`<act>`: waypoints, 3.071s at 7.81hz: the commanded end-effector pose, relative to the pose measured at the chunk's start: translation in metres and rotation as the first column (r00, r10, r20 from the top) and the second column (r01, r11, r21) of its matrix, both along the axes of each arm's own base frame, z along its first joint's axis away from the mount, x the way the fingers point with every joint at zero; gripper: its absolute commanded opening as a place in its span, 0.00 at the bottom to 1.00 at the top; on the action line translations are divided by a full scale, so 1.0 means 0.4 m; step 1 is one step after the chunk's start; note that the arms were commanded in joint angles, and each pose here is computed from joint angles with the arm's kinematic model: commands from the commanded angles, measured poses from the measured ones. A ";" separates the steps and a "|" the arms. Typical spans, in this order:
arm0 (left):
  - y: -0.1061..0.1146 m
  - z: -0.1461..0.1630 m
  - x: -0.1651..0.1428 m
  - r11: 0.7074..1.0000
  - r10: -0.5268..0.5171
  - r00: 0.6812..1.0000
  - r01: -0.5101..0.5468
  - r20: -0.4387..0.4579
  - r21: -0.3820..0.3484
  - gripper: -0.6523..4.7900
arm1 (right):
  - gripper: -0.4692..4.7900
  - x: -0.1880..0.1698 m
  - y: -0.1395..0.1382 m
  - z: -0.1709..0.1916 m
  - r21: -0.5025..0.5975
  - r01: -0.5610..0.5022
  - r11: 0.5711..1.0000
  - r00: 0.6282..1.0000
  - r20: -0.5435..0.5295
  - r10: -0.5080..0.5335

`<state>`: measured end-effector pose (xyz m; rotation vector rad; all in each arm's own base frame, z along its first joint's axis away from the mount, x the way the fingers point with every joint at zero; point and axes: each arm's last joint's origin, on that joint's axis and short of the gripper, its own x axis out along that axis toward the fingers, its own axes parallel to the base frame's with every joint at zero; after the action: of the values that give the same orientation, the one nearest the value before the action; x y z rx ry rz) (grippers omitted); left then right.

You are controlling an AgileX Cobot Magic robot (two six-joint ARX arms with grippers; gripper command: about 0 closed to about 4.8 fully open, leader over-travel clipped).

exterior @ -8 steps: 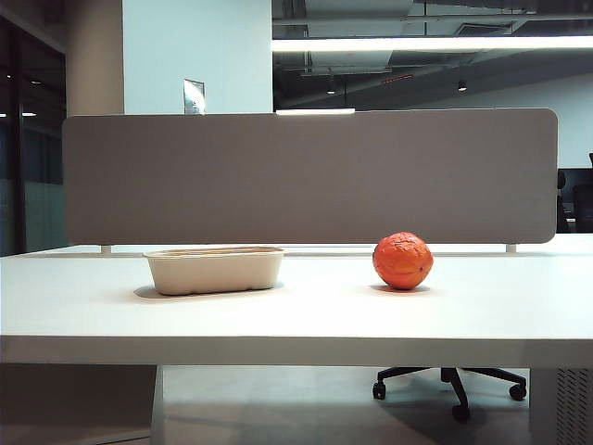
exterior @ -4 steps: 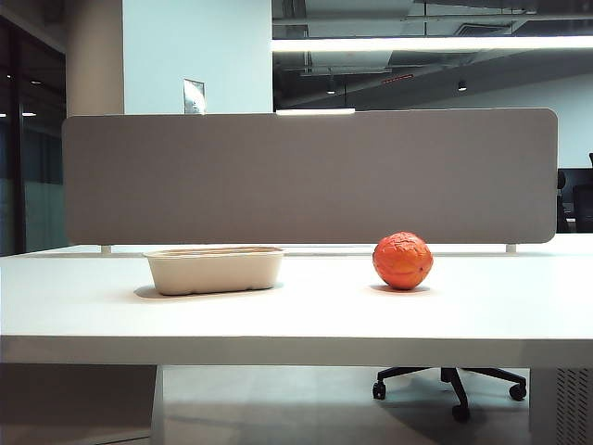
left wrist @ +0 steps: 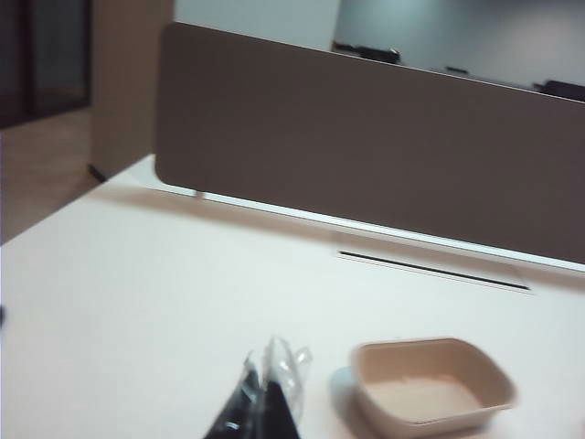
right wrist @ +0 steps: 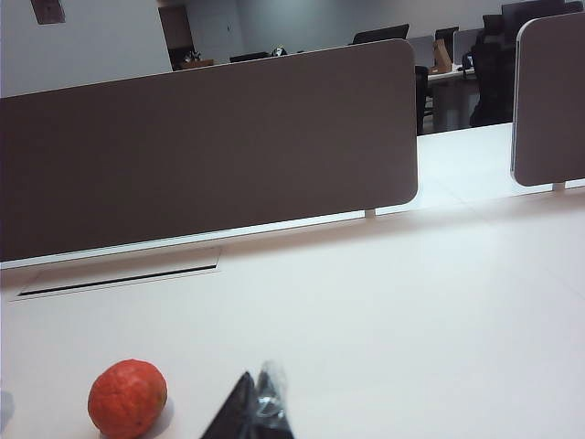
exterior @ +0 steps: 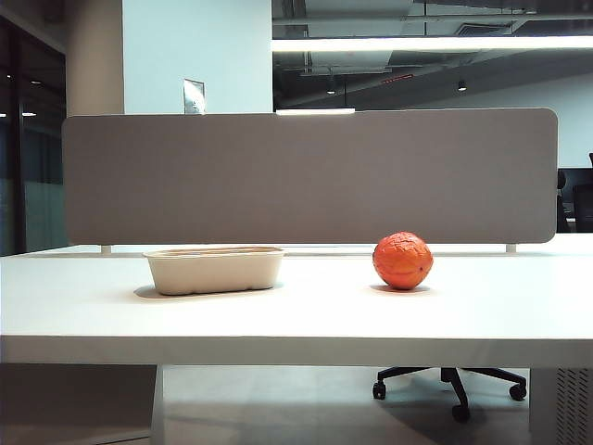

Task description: Pick up the orange and place it into the paper lunchbox.

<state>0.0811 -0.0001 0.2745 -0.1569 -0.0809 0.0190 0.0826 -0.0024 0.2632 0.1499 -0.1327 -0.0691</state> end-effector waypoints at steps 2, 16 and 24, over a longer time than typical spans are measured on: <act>-0.012 0.165 0.092 0.989 -0.134 0.989 0.138 -0.069 0.051 0.11 | 0.09 0.064 0.002 0.131 -0.002 -0.024 1.000 0.999 -0.044 0.024; -0.204 0.185 0.193 0.876 -0.385 0.831 0.465 -0.401 0.124 0.11 | 1.00 0.685 0.294 -0.025 -0.062 -0.574 0.816 0.786 -0.320 0.528; -0.204 0.184 0.194 0.877 -0.385 0.831 0.465 -0.402 0.121 0.11 | 1.00 0.805 0.276 -0.251 -0.034 -0.510 0.860 0.782 -0.436 0.446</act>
<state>0.1587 -0.0817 0.3464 0.0539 0.3401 -0.4073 0.4028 0.1078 0.1621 0.0162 0.3511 0.4398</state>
